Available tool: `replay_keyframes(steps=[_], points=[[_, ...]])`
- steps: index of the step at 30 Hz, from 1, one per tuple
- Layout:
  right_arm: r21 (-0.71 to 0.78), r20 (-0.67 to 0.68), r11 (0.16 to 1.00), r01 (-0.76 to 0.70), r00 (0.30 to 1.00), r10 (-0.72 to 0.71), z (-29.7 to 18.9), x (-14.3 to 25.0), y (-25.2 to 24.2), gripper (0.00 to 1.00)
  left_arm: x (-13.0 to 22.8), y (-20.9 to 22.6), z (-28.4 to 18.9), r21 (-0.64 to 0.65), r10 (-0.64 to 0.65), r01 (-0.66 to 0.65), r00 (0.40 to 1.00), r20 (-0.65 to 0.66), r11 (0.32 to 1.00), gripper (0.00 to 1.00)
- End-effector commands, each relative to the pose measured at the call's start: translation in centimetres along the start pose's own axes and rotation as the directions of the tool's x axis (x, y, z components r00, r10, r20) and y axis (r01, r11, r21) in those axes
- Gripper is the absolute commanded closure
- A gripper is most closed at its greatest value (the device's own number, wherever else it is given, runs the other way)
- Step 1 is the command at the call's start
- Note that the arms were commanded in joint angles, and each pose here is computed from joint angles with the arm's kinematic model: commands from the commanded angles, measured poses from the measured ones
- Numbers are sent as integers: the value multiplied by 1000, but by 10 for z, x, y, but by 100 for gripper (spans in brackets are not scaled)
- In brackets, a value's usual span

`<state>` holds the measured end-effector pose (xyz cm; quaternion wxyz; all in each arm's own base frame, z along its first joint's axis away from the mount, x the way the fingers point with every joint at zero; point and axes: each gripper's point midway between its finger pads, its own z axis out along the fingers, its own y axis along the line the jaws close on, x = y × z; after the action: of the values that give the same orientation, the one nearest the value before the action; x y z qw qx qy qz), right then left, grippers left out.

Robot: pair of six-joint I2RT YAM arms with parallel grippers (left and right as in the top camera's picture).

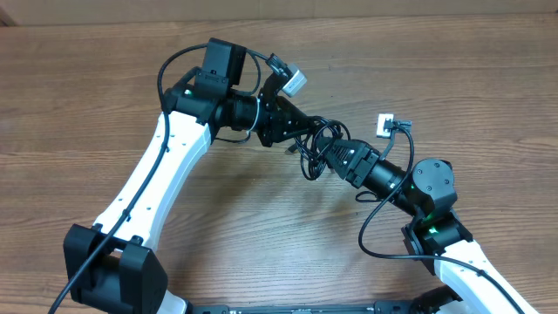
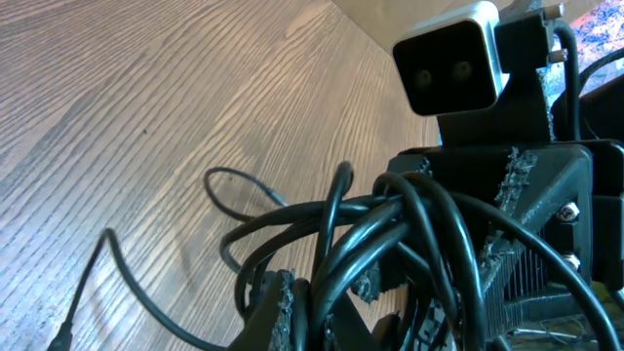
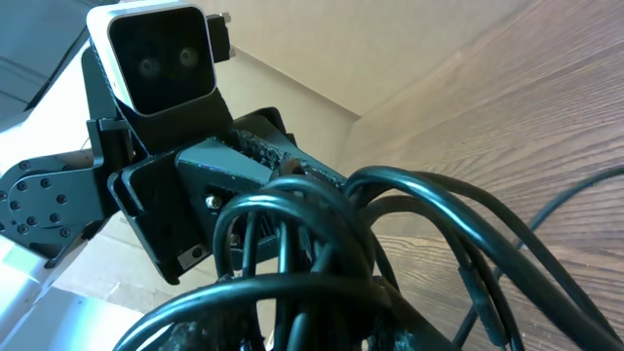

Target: Untangle cables

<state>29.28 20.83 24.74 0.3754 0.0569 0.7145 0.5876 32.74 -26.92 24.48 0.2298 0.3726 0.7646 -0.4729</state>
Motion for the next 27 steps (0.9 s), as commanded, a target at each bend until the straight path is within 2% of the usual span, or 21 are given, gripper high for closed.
replay_keyframes(steps=[1,6,8,16,21,27], points=[[-23,20,999,23,1000,-22,0,-7,11,65,-15,-14,-10,-23,75,-75,997,27,997,96],[-22,21,999,42,999,-41,0,-7,11,78,-12,0,-11,-103,6,-5,1000,14,995,96],[-20,20,999,49,999,-48,0,-6,11,80,-11,7,-13,-138,-26,28,1000,14,990,96],[29,38,999,31,999,-32,0,-8,0,96,-2,41,-32,-291,-187,190,982,38,938,96],[53,34,998,17,999,-19,0,-7,-6,96,7,64,-53,-370,-329,341,939,97,864,96],[67,25,998,6,1000,-8,0,-5,-10,96,8,78,-71,-383,-406,438,899,164,813,96]])
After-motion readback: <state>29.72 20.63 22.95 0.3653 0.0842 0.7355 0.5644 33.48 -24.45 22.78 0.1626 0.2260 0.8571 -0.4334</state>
